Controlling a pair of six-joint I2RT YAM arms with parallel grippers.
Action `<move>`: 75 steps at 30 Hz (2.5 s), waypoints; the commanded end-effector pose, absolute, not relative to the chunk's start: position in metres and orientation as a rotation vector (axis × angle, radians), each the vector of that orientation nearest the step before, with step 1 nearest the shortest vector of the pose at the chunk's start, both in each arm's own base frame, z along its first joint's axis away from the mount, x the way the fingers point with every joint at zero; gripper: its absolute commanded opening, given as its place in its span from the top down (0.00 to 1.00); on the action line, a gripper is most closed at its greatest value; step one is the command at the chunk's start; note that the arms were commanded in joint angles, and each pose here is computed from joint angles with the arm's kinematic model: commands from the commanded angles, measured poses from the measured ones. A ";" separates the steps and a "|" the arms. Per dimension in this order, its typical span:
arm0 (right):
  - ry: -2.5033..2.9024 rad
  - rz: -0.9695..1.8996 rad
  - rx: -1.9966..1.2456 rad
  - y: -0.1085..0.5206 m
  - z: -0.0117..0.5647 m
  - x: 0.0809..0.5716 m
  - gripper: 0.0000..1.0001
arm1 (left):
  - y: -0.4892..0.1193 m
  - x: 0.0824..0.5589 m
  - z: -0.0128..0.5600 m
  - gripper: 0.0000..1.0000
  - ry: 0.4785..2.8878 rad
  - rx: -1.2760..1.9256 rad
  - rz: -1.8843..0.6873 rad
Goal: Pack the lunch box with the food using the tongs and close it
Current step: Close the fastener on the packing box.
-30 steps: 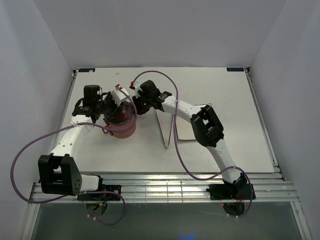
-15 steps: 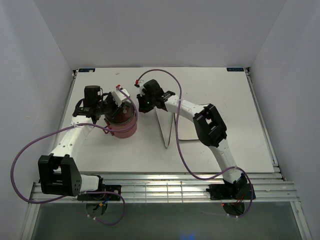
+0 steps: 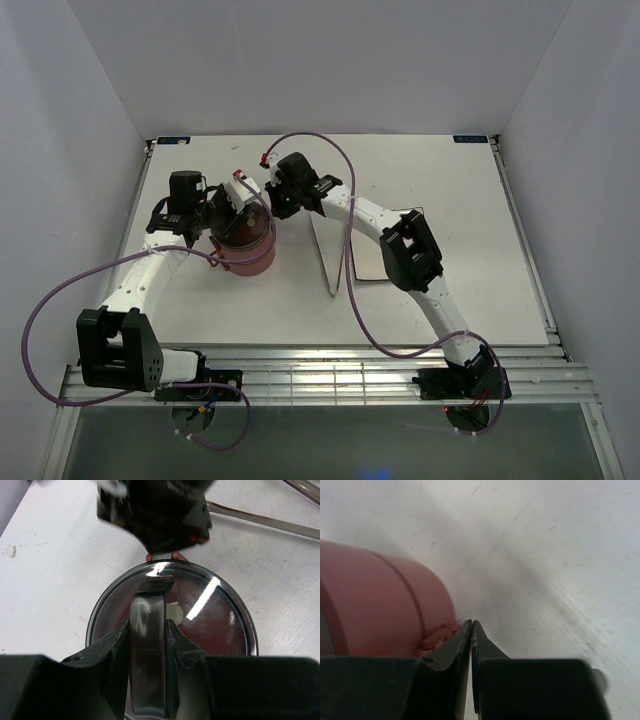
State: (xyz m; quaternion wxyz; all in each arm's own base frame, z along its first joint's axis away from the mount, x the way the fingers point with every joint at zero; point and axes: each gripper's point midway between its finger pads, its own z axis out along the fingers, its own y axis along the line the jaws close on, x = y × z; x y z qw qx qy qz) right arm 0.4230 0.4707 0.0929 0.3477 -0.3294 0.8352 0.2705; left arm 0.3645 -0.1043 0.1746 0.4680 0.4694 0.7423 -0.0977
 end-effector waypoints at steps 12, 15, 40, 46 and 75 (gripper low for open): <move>2.193 0.996 -0.873 0.469 0.114 0.369 0.92 | -0.108 0.318 0.091 1.00 2.112 1.195 -0.445; 2.205 0.850 -0.851 0.450 0.108 0.389 0.92 | -0.108 0.316 0.090 1.00 2.111 1.177 -0.449; 2.272 0.724 -0.989 0.470 0.082 0.397 0.92 | -0.109 0.302 0.081 1.00 2.122 1.183 -0.431; 2.071 1.276 -1.090 0.496 0.121 0.331 0.92 | -0.111 0.301 0.076 1.00 2.125 1.190 -0.455; 1.865 0.902 -1.135 0.400 0.209 0.341 0.59 | -0.088 0.352 0.221 0.02 1.839 0.817 -0.098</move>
